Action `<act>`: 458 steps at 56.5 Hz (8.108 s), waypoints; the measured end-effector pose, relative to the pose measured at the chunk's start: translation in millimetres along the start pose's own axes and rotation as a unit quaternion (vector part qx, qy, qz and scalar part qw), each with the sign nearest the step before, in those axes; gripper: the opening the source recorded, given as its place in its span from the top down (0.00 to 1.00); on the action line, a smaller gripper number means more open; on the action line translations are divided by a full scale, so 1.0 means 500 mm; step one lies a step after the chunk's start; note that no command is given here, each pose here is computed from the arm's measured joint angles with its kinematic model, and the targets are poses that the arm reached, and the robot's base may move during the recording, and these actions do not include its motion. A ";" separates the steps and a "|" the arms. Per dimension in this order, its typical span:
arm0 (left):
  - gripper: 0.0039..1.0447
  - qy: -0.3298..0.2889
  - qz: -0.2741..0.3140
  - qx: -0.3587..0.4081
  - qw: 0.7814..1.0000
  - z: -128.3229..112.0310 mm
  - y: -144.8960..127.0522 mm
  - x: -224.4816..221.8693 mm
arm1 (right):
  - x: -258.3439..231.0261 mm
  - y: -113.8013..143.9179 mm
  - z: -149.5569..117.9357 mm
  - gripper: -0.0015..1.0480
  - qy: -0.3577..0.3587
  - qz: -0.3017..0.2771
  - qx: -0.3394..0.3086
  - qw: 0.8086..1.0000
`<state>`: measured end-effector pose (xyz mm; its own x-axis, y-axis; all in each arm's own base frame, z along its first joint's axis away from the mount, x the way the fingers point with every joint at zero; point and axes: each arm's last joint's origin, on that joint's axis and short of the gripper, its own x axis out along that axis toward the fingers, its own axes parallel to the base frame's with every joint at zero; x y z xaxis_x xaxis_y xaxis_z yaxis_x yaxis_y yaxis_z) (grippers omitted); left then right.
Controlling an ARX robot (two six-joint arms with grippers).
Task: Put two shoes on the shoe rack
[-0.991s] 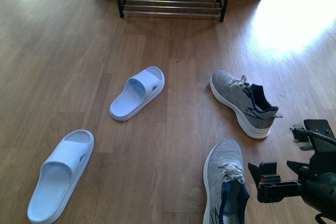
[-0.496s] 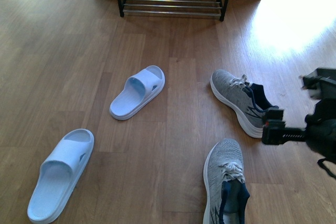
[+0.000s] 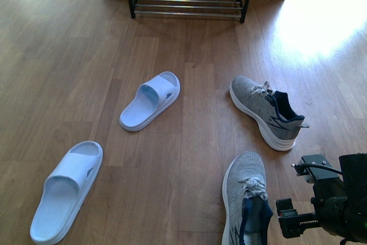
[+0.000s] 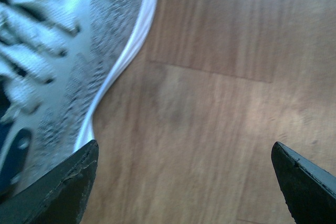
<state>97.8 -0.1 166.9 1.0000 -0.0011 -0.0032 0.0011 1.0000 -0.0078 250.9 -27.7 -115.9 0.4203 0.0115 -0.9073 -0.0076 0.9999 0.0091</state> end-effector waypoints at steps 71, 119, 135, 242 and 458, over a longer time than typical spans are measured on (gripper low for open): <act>0.09 0.000 0.000 0.000 1.000 0.000 0.000 0.000 | 0.024 0.035 -0.031 0.09 0.021 0.064 0.043 0.997; 0.09 0.000 0.000 0.000 1.000 0.000 0.000 0.000 | 0.029 0.045 -0.047 0.99 0.010 0.110 0.043 0.993; 0.09 0.000 0.000 0.000 1.000 0.000 0.000 0.000 | -0.012 0.049 -0.037 0.99 -0.019 0.111 0.049 0.992; 0.09 0.000 0.000 0.000 1.000 0.000 0.000 0.000 | -0.463 -0.121 0.033 0.99 -0.372 -0.026 0.208 0.904; 0.09 0.563 -0.149 0.145 0.800 -0.518 -0.329 0.416 | -0.464 -0.123 0.034 0.99 -0.374 -0.028 0.209 0.903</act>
<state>305.0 -166.7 -91.7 0.3177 -0.0821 -0.9446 0.4020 0.9139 0.0557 169.2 -91.8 101.1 0.9060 -0.1974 -0.3743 0.3106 0.9110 0.2713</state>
